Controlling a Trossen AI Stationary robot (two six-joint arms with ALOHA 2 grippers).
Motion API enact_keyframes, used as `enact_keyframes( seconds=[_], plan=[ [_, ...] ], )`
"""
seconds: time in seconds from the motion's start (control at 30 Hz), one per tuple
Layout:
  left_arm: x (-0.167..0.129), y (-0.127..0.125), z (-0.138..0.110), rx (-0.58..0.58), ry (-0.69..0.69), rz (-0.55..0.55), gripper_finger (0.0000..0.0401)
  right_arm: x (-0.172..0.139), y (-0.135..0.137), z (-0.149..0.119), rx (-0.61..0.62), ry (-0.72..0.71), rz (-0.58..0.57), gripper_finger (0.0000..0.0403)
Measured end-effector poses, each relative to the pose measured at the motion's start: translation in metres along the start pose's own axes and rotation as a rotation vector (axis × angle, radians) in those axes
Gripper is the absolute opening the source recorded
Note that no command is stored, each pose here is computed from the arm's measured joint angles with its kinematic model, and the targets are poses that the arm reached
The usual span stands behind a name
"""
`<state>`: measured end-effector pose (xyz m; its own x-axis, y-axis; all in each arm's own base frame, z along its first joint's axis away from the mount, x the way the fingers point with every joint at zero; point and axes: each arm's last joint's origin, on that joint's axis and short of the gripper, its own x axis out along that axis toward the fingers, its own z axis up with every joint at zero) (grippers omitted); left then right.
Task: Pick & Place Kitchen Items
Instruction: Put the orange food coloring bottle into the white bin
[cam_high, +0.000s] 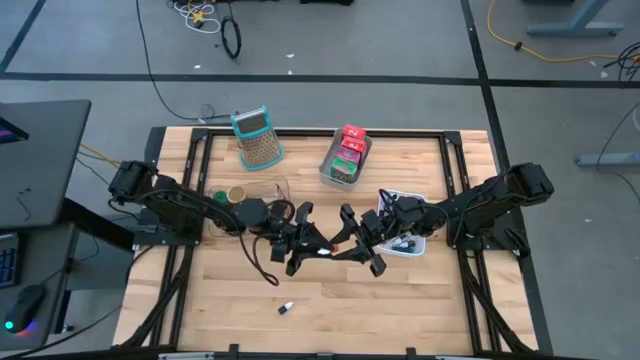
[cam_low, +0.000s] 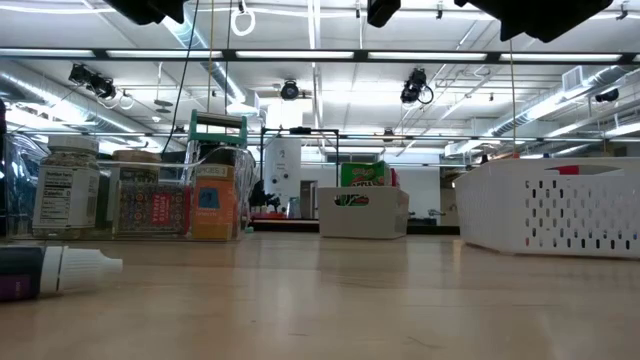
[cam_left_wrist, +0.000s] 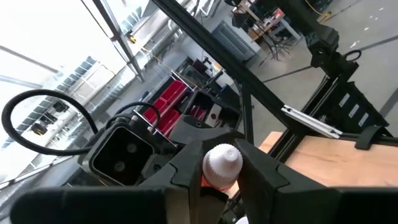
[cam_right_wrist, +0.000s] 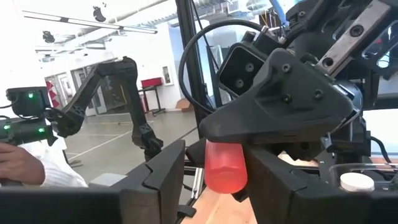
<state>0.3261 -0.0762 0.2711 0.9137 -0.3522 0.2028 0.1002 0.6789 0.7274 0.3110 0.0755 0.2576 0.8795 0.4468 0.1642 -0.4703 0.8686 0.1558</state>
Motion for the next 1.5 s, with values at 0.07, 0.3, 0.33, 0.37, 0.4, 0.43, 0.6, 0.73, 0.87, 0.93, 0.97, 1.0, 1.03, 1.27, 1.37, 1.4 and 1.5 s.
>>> enact_keyframes(
  seconds=[0.07, 0.3, 0.33, 0.37, 0.4, 0.43, 0.6, 0.73, 0.87, 0.93, 0.97, 1.0, 1.03, 1.27, 1.37, 1.4, 1.5],
  plan=[
    [0.0000, -0.0006, -0.0005, -0.007, 0.005, -0.007, 0.0091, 0.0000, -0.0001, -0.0001, 0.001, 0.001, -0.001, 0.0149],
    [0.0000, -0.0016, -0.0011, -0.007, 0.012, -0.016, 0.0091, 0.0000, -0.0001, -0.0005, 0.003, 0.005, 0.001, 0.0127],
    [0.0000, -0.0015, -0.0011, -0.009, 0.012, -0.016, 0.0090, 0.0000, -0.0002, -0.0005, 0.003, 0.004, 0.001, 0.0128],
    [0.0000, -0.0016, -0.0011, -0.009, 0.013, -0.016, 0.0090, 0.0000, -0.0002, -0.0004, 0.002, 0.004, 0.001, 0.0128],
    [0.0000, -0.0017, -0.0012, -0.009, 0.014, -0.016, 0.0091, 0.0000, -0.0002, -0.0004, 0.002, 0.004, 0.001, 0.0128],
    [0.0000, -0.0018, -0.0013, -0.010, 0.015, -0.017, 0.0092, 0.0000, -0.0002, -0.0004, 0.002, 0.004, 0.001, 0.0128],
    [0.0001, -0.0025, -0.0010, -0.013, 0.019, -0.017, 0.0100, 0.0001, 0.0000, -0.0003, 0.019, 0.002, 0.003, 0.0126],
    [0.0001, -0.0023, -0.0008, -0.009, 0.018, -0.017, 0.0098, 0.0001, 0.0002, 0.0003, 0.025, -0.004, 0.005, 0.0127],
    [0.0001, -0.0024, -0.0009, 0.009, 0.018, -0.017, 0.0094, 0.0000, 0.0004, 0.0008, 0.047, -0.007, 0.021, 0.0127],
    [0.0002, -0.0022, -0.0007, 0.012, 0.017, -0.016, 0.0095, 0.0000, 0.0004, 0.0011, 0.049, -0.011, 0.018, 0.0127],
    [0.0002, -0.0022, -0.0007, 0.012, 0.017, -0.016, 0.0096, 0.0000, 0.0004, 0.0011, 0.049, -0.011, 0.018, 0.0127],
    [0.0002, -0.0022, -0.0008, 0.012, 0.018, -0.017, 0.0097, 0.0000, 0.0004, 0.0011, 0.049, -0.011, 0.018, 0.0127],
    [0.0002, -0.0022, -0.0008, 0.012, 0.018, -0.017, 0.0099, 0.0000, 0.0005, 0.0012, 0.049, -0.012, 0.018, 0.0127],
    [0.0002, -0.0023, -0.0008, 0.008, 0.018, -0.017, 0.0095, 0.0000, 0.0006, 0.0020, 0.066, -0.020, 0.021, 0.0128],
    [0.0002, -0.0023, -0.0009, 0.008, 0.021, -0.015, 0.0096, 0.0000, 0.0008, 0.0023, 0.049, -0.022, 0.024, 0.0128],
    [0.0002, -0.0022, -0.0010, 0.008, 0.024, -0.013, 0.0097, 0.0000, 0.0009, 0.0022, 0.038, -0.022, 0.028, 0.0128],
    [0.0002, -0.0022, -0.0012, 0.008, 0.031, -0.007, 0.0099, -0.0001, 0.0010, 0.0022, 0.023, -0.021, 0.031, 0.0128]
  ],
)
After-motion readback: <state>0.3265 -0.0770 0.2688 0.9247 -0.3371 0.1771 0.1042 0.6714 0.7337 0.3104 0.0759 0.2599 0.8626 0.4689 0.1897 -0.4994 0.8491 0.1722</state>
